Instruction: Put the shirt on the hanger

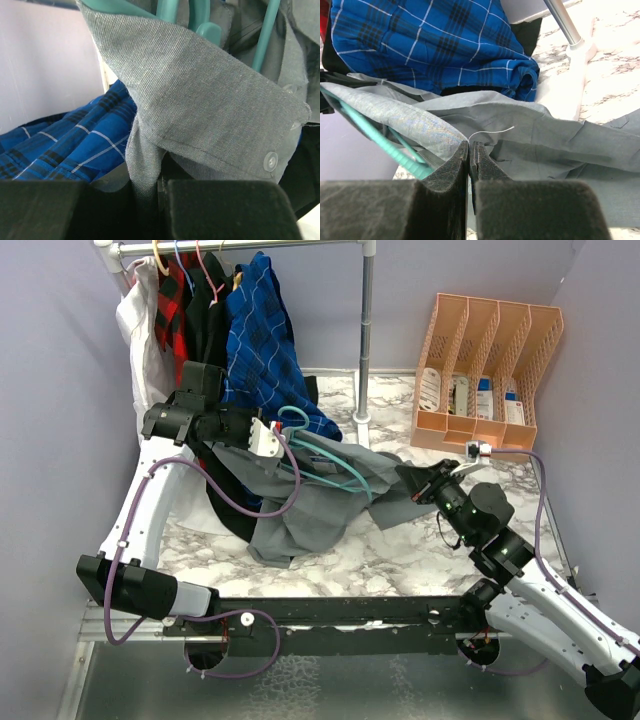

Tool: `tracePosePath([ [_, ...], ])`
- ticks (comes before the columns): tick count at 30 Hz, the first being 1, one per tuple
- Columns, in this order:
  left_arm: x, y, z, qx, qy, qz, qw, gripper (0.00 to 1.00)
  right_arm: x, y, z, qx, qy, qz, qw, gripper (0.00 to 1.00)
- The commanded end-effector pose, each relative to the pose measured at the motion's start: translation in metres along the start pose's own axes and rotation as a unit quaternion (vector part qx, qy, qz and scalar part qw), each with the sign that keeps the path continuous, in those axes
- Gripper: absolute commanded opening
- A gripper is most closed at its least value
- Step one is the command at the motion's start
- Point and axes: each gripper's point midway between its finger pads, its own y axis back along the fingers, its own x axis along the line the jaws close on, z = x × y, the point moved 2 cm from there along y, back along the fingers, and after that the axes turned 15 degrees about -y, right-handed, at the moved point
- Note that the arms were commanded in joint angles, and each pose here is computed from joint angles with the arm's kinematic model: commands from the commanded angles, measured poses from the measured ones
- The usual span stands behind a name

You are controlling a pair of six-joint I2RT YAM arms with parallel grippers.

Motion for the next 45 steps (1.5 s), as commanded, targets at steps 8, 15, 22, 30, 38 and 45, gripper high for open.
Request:
tracePosePath([
  [8,0.052,0.021,-0.035,0.11,0.018,0.136,0.984,0.0,0.021,-0.006,0.013,0.009,0.02,0.005,1.0,0.01],
  [15,0.06,0.027,-0.023,0.091,0.025,0.157,0.983,0.0,0.004,-0.011,-0.003,0.027,0.021,-0.007,0.999,0.01],
  [22,0.054,0.03,-0.006,0.056,0.034,0.141,0.988,0.0,-0.006,-0.014,-0.002,0.016,0.038,-0.026,0.999,0.01],
  [30,0.063,0.032,-0.056,0.175,0.035,0.2,0.963,0.0,0.026,-0.01,0.016,0.01,0.03,0.004,0.999,0.01],
  [38,0.071,0.028,-0.075,0.232,0.034,0.253,0.939,0.0,0.06,-0.013,0.01,0.077,-0.008,0.029,0.997,0.01],
  [45,0.035,-0.003,-0.08,0.29,-0.047,0.197,0.935,0.0,0.098,-0.018,0.029,0.079,-0.02,0.056,0.995,0.01],
])
